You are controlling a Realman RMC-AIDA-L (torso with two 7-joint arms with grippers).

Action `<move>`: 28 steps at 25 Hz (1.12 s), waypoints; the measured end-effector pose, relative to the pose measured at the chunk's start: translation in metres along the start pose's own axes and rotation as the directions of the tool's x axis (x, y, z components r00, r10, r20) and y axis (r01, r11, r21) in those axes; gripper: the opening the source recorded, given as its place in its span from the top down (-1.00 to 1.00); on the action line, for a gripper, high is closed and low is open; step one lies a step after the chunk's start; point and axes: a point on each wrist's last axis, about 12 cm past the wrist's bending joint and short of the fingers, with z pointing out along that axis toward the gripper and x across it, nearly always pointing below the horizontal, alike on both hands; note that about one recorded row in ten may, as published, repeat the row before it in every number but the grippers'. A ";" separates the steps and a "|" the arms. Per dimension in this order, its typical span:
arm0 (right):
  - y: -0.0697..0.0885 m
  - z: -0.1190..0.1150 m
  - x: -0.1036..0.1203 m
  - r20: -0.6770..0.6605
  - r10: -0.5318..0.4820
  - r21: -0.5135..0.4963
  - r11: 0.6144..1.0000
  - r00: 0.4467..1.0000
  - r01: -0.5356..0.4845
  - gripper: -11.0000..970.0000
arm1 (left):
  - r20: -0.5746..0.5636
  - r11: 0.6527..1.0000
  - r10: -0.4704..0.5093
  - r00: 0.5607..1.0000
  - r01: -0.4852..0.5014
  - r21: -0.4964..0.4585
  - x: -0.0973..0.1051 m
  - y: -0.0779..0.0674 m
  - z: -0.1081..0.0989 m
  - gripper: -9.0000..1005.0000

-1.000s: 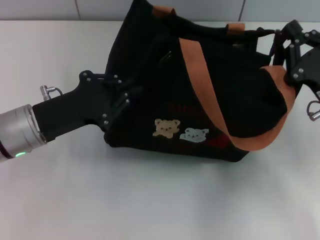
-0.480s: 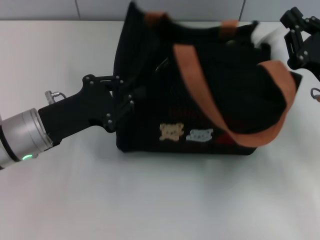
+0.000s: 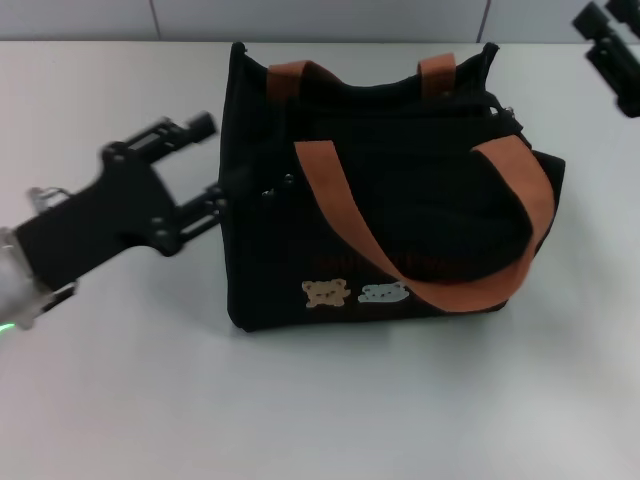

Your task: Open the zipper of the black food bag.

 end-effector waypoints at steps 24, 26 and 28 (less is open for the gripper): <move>0.043 -0.024 -0.031 -0.474 -0.092 -0.729 0.599 0.876 -0.331 -0.72 | -0.241 0.909 -0.178 0.954 0.253 0.331 -0.038 -0.011 -0.070 -0.63; 0.044 -0.018 -0.032 -0.472 -0.105 -0.744 0.579 0.875 -0.332 -0.72 | -0.238 0.909 -0.183 0.954 0.256 0.329 -0.038 -0.012 -0.070 -0.63; 0.044 -0.015 -0.033 -0.470 -0.109 -0.750 0.572 0.876 -0.331 -0.72 | -0.235 0.909 -0.185 0.954 0.257 0.329 -0.038 -0.012 -0.069 -0.63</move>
